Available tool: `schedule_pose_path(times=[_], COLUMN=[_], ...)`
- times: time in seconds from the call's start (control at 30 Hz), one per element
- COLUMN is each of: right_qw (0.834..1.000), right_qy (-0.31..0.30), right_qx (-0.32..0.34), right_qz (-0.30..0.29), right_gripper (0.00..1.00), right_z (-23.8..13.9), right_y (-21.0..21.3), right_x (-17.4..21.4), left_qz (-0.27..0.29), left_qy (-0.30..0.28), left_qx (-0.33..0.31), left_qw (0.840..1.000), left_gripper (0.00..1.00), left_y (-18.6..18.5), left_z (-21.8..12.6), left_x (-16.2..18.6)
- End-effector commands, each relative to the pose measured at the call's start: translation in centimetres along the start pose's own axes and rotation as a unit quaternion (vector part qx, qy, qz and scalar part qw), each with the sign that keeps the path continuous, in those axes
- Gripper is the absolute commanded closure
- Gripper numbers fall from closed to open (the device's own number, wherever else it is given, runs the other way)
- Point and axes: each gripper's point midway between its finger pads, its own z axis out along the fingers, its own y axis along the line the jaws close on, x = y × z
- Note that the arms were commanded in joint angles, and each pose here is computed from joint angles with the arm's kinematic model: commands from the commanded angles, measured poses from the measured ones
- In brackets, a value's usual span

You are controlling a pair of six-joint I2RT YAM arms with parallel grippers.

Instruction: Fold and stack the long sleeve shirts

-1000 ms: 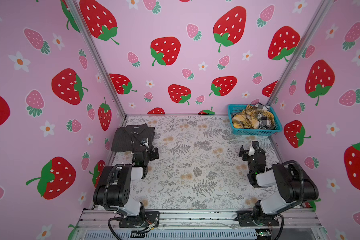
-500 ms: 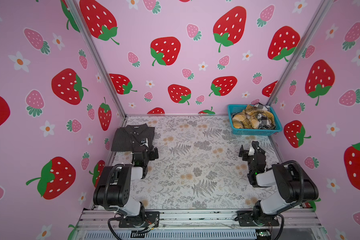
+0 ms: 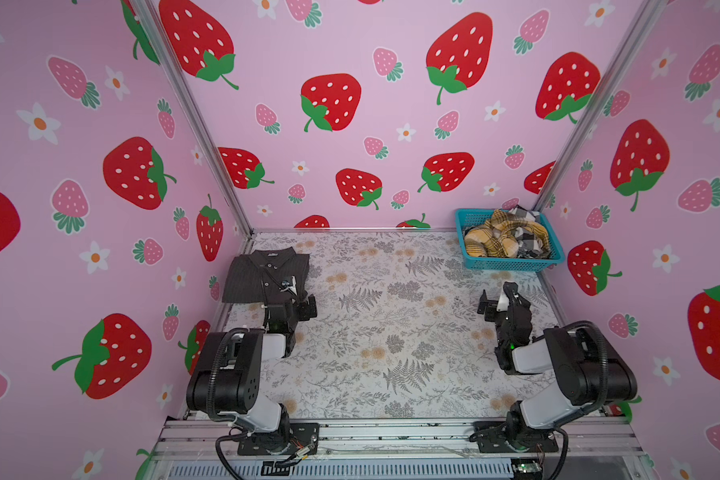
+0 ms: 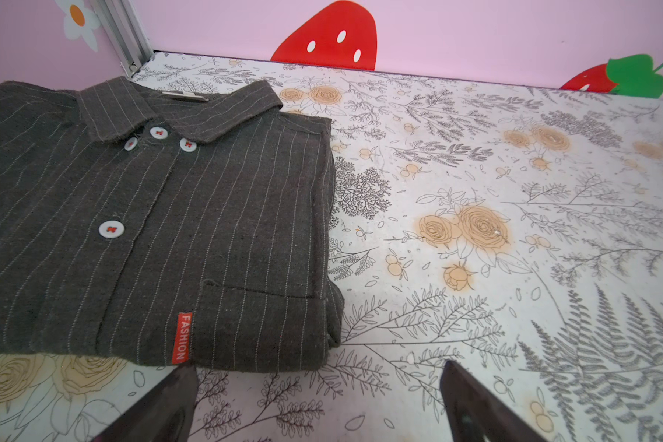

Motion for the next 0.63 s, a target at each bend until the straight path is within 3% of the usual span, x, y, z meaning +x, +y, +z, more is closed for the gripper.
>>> schedule_pose_path(times=[0.0, 0.6], right_qw=[1.000, 1.000], right_qy=[-0.015, -0.017], right_qx=[-0.001, -0.001], right_qz=[0.000, 0.001], right_gripper=[0.00, 0.00], right_z=[0.15, 0.09], right_y=[0.09, 0.07], right_x=[-1.06, -1.12], left_qz=[0.008, 0.011], left_qy=[-0.027, -0.028], left_qx=[-0.002, 0.004], left_qw=[1.000, 1.000], left_gripper=[0.01, 0.01], left_y=[0.12, -0.08], left_z=[0.13, 0.14], left_x=[-1.98, -1.98])
